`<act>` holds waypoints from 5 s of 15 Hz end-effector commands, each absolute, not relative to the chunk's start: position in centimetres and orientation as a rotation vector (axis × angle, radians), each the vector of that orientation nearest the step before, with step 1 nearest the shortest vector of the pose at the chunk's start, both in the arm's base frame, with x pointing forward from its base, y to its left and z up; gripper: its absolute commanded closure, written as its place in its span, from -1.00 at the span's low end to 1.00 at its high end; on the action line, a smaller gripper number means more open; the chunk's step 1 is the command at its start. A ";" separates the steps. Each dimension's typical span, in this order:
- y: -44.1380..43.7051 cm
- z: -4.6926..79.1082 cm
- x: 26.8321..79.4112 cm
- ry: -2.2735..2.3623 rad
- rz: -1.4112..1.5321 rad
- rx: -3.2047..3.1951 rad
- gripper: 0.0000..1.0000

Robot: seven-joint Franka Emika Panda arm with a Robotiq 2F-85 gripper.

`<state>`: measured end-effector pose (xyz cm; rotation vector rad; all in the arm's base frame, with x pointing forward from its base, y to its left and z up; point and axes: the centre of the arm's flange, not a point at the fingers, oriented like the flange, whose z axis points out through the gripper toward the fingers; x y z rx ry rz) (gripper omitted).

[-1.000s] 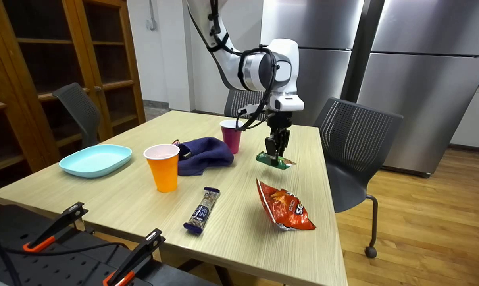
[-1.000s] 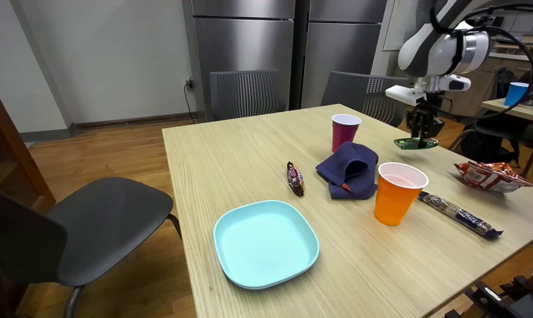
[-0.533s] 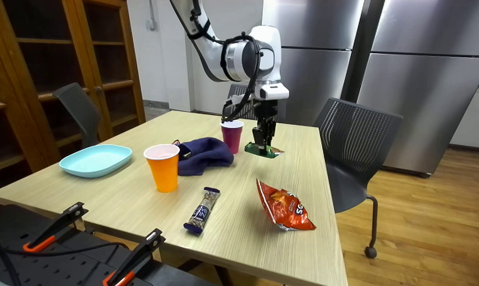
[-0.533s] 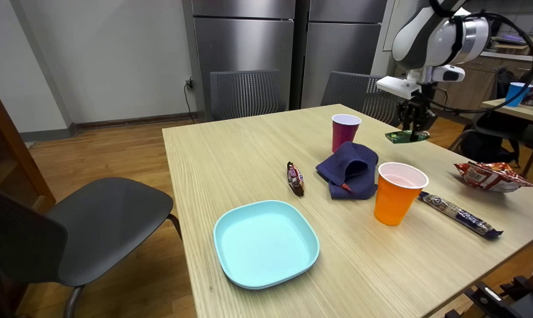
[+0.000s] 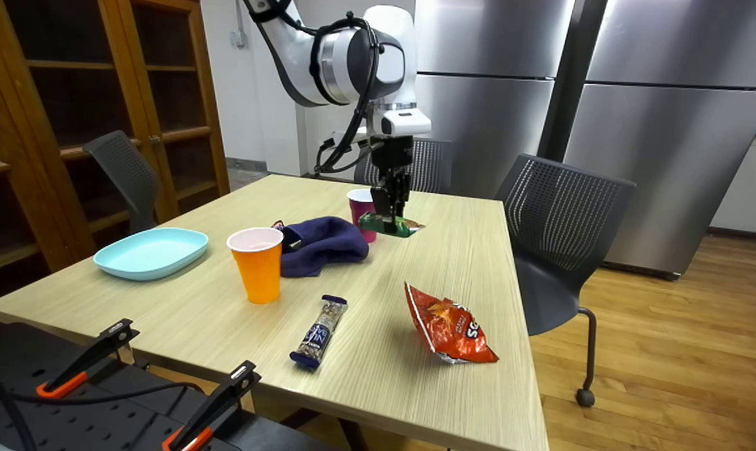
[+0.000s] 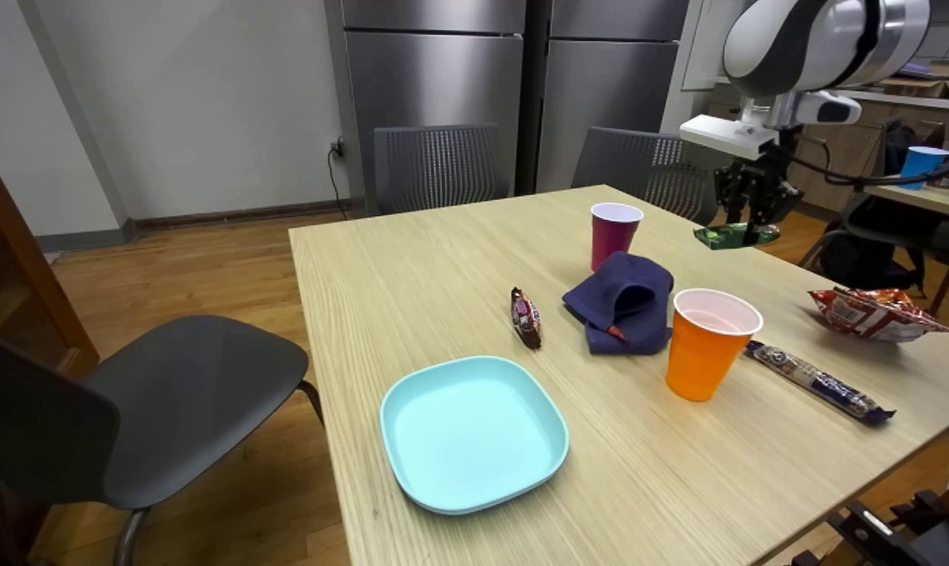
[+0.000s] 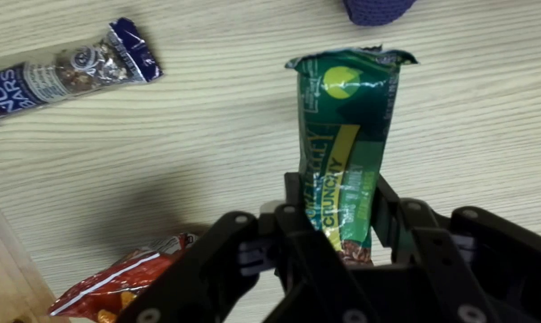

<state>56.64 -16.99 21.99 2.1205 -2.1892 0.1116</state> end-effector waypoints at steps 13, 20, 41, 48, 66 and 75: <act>-3.6 24.9 55.8 -1.861 0.175 2.433 0.73; 2.1 23.0 56.2 -1.647 0.204 2.538 0.73; 19.6 16.0 54.1 -1.245 0.263 2.624 0.73; 22.5 15.8 51.3 -1.086 0.295 2.669 0.73; 28.8 16.0 46.3 -0.774 0.340 2.758 0.73; 32.4 14.3 41.9 -0.505 0.384 2.792 0.73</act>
